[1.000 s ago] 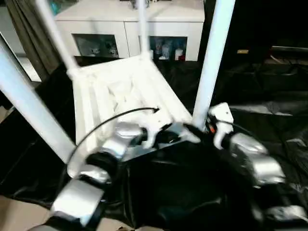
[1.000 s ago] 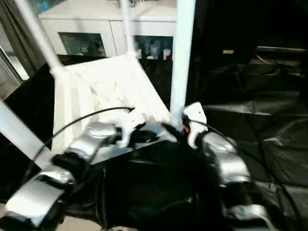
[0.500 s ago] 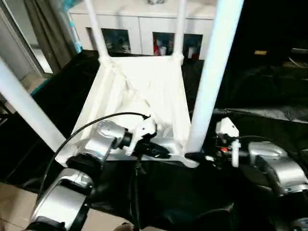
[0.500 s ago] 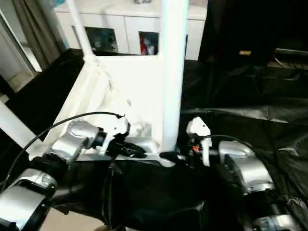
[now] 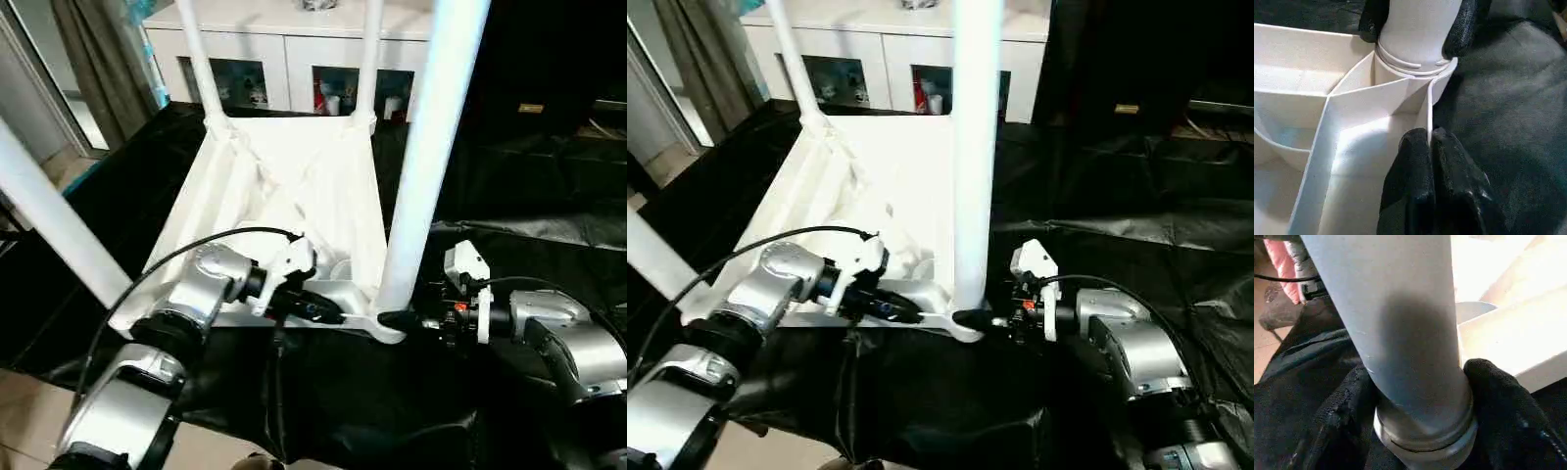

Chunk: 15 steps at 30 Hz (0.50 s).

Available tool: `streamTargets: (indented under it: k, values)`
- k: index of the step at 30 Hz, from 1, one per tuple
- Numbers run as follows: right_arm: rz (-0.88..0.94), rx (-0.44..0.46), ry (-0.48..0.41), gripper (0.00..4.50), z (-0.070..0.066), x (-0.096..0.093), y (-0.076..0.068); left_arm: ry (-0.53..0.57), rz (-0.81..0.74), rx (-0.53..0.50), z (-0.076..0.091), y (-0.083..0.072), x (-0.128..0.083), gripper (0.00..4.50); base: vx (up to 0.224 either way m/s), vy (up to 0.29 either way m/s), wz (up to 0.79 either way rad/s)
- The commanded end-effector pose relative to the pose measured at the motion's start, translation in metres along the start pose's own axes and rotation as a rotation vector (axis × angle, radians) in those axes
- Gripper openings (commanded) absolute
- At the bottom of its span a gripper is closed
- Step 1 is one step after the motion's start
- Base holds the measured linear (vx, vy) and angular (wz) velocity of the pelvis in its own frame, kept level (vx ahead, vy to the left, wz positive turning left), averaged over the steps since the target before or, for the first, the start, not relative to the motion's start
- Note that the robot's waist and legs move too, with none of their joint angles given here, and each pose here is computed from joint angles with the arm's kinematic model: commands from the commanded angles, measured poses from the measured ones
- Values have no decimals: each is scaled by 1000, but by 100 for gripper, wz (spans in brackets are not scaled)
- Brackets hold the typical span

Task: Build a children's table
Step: Rotate leg to tighten

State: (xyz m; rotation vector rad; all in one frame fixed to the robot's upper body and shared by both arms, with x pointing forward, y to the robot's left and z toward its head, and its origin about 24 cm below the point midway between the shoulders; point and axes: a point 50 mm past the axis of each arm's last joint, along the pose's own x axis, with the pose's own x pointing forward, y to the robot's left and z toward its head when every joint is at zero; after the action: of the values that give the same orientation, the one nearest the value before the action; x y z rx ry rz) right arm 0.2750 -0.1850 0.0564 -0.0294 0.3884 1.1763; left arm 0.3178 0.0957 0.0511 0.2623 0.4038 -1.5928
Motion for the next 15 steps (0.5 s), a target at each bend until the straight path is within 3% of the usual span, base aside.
streamTargets:
  k: [1,6,15]
  values:
    - [-74,19,-4,252,-9,11,-1,-65,79,46,17,7,9,0,0,0,0]
    - [-288,64,19,251,-21,27,-13,-81,206,37,23,15,26,0,0,0,0]
    - [-482,131,-9,250,-24,72,-11,-77,381,16,44,25,66,0,0,0,0]
